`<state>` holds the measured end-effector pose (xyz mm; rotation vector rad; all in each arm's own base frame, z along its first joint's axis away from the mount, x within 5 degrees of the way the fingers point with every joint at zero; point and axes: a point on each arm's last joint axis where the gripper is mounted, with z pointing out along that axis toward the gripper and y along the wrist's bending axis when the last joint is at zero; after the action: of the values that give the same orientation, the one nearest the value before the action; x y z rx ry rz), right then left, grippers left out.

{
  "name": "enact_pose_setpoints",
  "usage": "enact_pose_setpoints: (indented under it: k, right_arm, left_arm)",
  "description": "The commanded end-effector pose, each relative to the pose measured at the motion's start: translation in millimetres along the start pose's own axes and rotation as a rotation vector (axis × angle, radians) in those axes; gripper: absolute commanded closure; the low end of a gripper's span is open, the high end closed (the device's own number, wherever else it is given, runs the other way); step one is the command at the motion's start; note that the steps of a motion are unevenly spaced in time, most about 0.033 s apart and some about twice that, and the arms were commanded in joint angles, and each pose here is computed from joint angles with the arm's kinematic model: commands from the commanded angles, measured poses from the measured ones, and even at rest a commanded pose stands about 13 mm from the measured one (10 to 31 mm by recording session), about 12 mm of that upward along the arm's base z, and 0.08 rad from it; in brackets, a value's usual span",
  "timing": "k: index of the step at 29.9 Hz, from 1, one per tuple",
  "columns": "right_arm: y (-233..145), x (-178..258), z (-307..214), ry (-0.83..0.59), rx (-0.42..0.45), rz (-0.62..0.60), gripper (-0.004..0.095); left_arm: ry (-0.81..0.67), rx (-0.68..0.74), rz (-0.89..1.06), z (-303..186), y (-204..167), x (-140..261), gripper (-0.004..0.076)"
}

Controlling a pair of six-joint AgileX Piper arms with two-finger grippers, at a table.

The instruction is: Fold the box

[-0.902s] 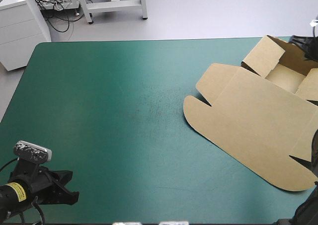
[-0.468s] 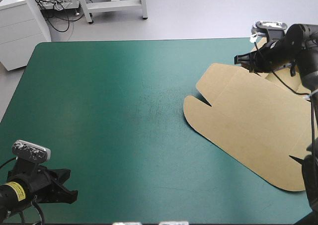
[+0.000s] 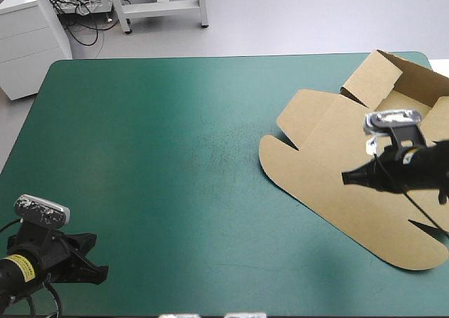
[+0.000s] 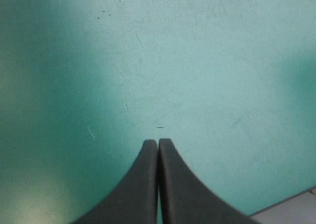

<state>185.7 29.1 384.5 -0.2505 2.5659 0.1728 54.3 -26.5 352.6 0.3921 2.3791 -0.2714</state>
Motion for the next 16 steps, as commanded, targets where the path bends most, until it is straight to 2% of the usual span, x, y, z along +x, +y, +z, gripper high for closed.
enact_pose_setpoints:
  k: [1,8,16]
  right_arm:
    - [3.3,28.9,-13.7,-0.095,0.010,-0.018,0.0916]
    - [7.9,101.6,-12.9,-0.138,0.012,-0.036,0.0916]
    - [11.8,157.2,-20.0,-0.374,0.037,-0.080,0.0916]
  left_arm:
    - [-0.048,-0.010,0.008,-3.7,0.5,-7.5,0.0756]
    - [0.041,0.005,0.027,17.0,-0.3,6.7,0.0756]
    - [0.054,0.193,0.127,47.5,-15.6,22.4,0.0756]
